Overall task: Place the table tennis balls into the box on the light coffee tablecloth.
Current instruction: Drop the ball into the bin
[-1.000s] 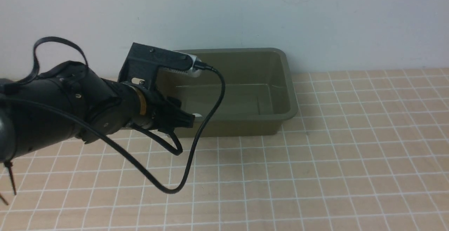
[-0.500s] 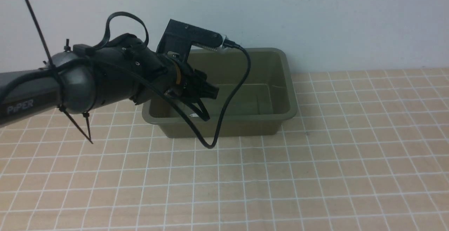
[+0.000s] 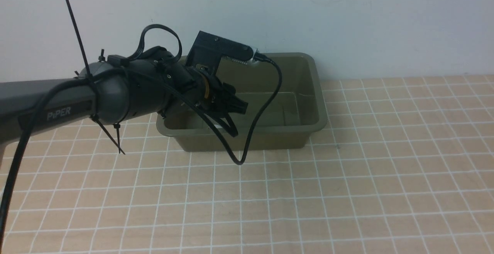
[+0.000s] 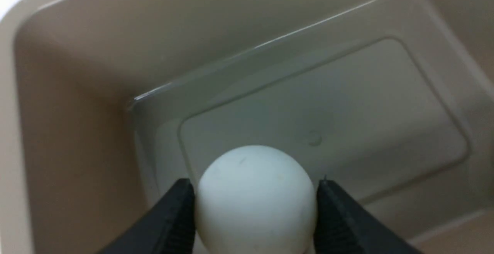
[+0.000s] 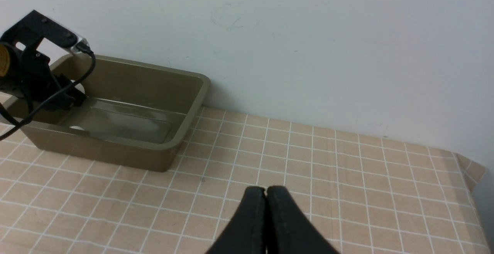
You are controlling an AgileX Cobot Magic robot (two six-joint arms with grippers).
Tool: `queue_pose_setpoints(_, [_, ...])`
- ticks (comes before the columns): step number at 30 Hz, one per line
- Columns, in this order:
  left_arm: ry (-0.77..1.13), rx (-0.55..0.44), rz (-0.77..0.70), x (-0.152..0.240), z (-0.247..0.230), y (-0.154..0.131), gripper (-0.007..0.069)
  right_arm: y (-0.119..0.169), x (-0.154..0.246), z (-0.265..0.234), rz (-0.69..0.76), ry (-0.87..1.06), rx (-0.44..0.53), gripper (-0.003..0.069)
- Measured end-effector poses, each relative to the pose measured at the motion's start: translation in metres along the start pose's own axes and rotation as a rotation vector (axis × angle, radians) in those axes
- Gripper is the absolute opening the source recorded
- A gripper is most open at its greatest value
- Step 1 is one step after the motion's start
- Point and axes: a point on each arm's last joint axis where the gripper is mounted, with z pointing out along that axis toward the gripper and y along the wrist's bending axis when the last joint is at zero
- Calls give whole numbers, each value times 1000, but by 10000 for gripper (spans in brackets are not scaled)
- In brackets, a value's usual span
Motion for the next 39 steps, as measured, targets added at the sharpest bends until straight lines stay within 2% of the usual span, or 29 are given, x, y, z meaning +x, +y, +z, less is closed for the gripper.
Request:
queue_pose_setpoints(28, [0, 2, -17, 0, 0, -1, 332, 0, 0, 0, 2, 1, -4, -18])
queue_pose_setpoints(39, [10, -5, -14, 1, 0, 0, 440, 2, 0, 0, 8, 0, -20, -18])
